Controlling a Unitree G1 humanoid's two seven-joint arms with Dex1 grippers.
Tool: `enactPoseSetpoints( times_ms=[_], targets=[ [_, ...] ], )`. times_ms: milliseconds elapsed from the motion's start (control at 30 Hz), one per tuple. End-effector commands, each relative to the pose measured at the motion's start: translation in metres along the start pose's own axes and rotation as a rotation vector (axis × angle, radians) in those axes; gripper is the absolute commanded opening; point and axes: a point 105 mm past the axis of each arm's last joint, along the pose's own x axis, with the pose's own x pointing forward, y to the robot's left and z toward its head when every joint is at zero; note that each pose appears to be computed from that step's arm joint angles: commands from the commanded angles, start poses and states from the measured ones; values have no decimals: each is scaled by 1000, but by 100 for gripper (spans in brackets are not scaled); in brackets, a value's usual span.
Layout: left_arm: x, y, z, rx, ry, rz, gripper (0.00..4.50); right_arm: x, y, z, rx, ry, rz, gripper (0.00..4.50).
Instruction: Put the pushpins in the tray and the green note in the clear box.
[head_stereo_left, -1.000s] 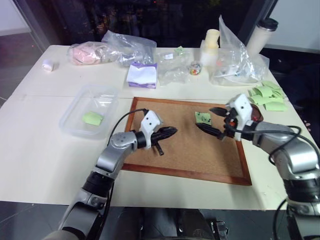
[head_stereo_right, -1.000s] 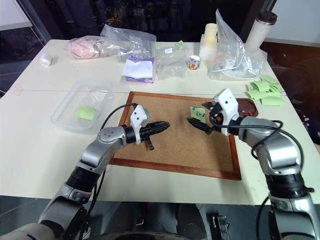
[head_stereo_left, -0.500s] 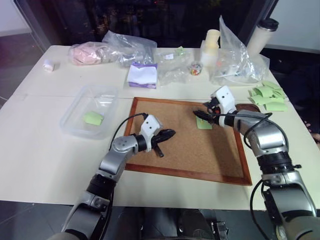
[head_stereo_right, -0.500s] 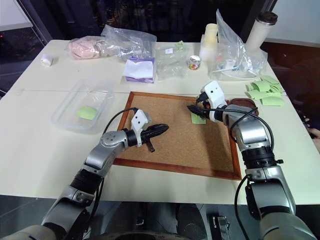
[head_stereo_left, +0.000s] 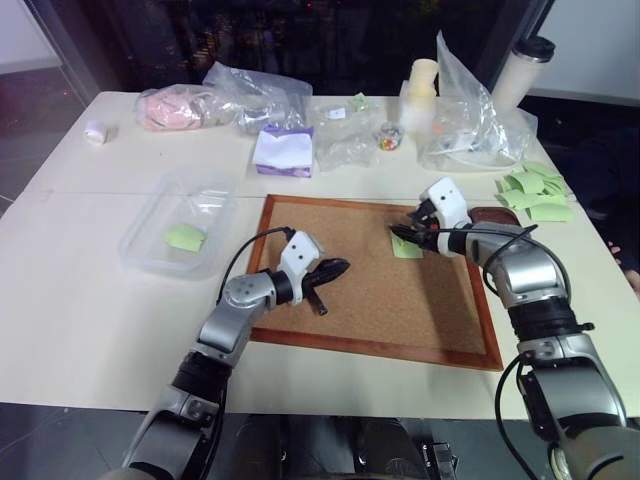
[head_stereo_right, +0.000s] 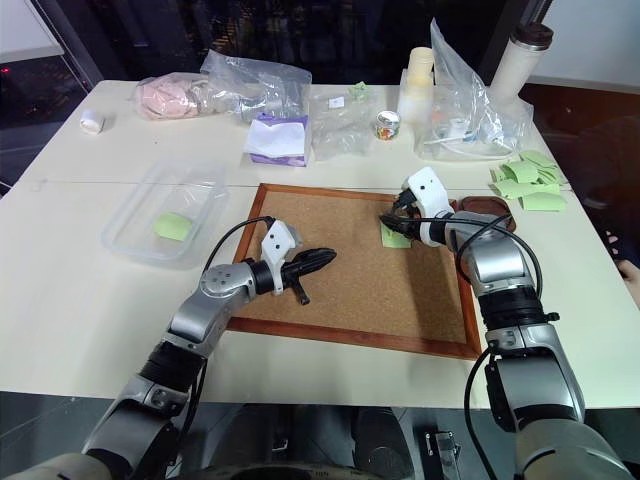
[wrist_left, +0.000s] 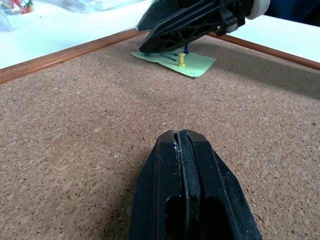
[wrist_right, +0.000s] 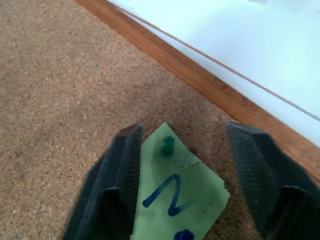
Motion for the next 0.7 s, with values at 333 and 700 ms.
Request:
enactPoseSetpoints(
  times_ms=[333,700],
  targets=[
    [-4,1,-15,-1,51,25,0,-4,-1,30,-52,-77,12,6],
    [-2,-5,-31,-30,108,15,0,-36,-8,57,-61,-145,-37,6]
  ],
)
